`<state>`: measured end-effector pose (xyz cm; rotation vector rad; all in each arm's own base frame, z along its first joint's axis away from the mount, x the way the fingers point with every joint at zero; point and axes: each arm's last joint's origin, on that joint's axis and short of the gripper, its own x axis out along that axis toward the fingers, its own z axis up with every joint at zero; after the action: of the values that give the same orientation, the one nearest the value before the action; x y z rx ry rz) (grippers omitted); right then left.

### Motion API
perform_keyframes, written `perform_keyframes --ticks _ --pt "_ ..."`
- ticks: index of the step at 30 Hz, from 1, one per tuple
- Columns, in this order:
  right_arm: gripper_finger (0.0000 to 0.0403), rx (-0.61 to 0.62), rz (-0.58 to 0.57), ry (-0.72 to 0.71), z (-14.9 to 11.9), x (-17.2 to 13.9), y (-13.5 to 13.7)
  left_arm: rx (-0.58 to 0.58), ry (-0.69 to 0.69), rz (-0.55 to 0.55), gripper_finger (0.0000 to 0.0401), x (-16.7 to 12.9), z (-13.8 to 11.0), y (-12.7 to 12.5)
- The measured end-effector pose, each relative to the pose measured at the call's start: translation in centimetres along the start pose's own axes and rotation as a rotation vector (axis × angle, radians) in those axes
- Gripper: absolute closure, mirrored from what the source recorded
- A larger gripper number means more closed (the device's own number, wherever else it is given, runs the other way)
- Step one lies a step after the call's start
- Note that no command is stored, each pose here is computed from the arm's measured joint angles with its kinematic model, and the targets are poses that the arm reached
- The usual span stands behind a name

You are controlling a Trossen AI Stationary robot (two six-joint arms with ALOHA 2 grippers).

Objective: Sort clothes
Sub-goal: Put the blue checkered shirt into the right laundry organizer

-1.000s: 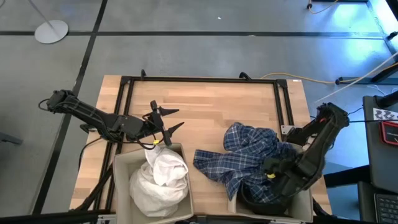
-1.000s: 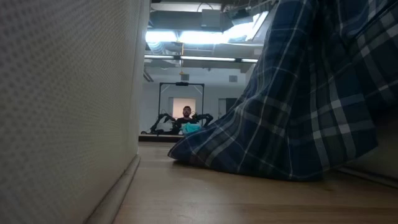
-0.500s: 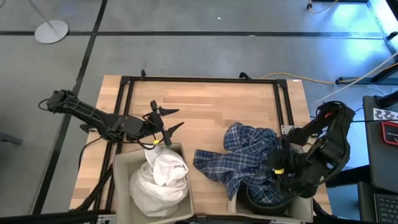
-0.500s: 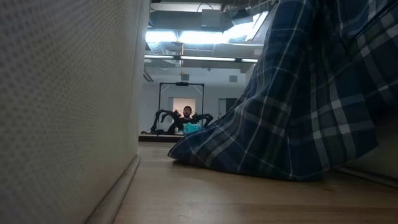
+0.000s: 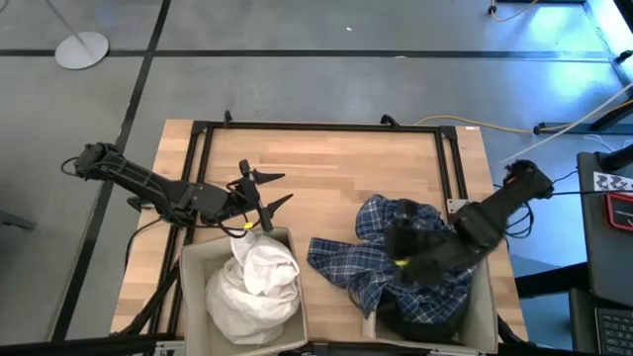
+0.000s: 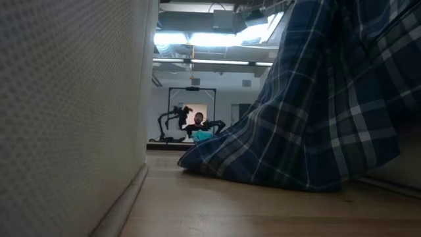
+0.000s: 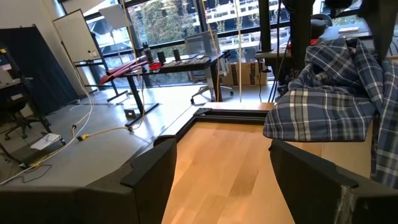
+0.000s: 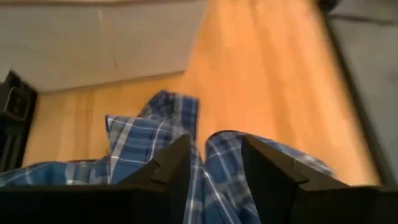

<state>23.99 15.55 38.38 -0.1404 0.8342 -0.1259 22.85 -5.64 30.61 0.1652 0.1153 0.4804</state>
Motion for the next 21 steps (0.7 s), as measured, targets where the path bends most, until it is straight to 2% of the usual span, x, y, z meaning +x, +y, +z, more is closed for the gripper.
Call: perform_keyframes --ticks 5,12,15,21 --pt "0.0255 -0.022 0.136 0.032 0.4 3.3 -0.9 0.001 0.0 0.0 0.015 0.0 0.0 0.0" --pt "0.0241 0.017 0.256 0.072 0.1 5.7 -1.5 0.005 0.003 0.0 0.015 0.0 0.0 0.0" --pt "0.0205 0.038 0.27 0.084 0.0 5.7 -1.4 0.009 0.007 -0.001 0.015 0.0 -0.1 0.0" --pt "0.0101 0.069 0.259 0.096 -0.1 5.8 -1.3 0.009 0.007 -0.001 0.015 0.0 -0.1 0.0"
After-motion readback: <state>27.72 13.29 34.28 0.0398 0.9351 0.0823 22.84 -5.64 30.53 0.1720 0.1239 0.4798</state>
